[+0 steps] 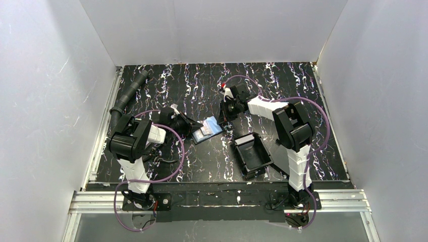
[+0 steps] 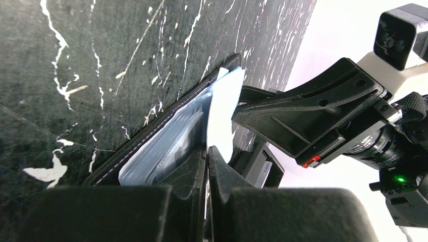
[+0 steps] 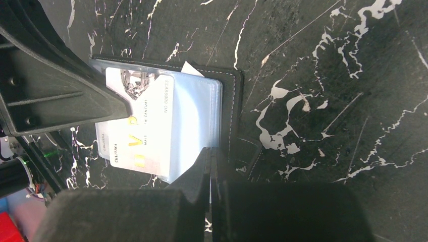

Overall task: Put the credit cards into the card holder
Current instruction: Insert the credit card into the card holder.

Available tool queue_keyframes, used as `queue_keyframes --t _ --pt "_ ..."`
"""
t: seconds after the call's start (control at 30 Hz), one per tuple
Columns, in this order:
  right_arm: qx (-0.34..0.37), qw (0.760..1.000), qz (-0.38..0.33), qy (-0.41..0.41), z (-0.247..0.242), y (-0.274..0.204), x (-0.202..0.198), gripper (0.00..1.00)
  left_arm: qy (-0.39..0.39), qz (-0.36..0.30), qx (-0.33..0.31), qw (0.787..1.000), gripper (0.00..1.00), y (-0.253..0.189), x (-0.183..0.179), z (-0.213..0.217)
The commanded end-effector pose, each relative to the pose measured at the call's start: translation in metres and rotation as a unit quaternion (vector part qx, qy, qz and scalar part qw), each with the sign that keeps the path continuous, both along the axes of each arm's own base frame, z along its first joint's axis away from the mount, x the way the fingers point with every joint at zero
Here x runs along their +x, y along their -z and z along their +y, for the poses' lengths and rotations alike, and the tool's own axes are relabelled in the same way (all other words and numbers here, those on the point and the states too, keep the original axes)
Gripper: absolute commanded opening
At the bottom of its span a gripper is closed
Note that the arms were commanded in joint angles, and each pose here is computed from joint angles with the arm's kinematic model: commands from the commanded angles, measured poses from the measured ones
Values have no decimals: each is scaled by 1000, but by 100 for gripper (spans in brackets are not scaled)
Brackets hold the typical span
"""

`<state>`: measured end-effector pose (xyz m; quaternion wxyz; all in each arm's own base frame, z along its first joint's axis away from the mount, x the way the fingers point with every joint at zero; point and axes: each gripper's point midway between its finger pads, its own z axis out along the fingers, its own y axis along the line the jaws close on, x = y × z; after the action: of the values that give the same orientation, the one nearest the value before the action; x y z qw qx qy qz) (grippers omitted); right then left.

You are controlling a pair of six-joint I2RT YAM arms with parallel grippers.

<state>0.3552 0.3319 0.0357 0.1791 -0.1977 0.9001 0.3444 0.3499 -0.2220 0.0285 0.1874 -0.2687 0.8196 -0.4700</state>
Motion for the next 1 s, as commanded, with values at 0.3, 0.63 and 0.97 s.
queue_keyframes --t 0.3,0.63,0.97 --pt "14 1000 -5 -12 9 -15 -3 1 24 7 42 999 0 23 -20 -2" --pt "16 1000 -4 -15 10 -13 -4 1 44 33 19 998 2 27 -20 -11" --pt "10 1000 -8 -14 8 -18 -2 1 68 69 74 993 48 12 -28 0"
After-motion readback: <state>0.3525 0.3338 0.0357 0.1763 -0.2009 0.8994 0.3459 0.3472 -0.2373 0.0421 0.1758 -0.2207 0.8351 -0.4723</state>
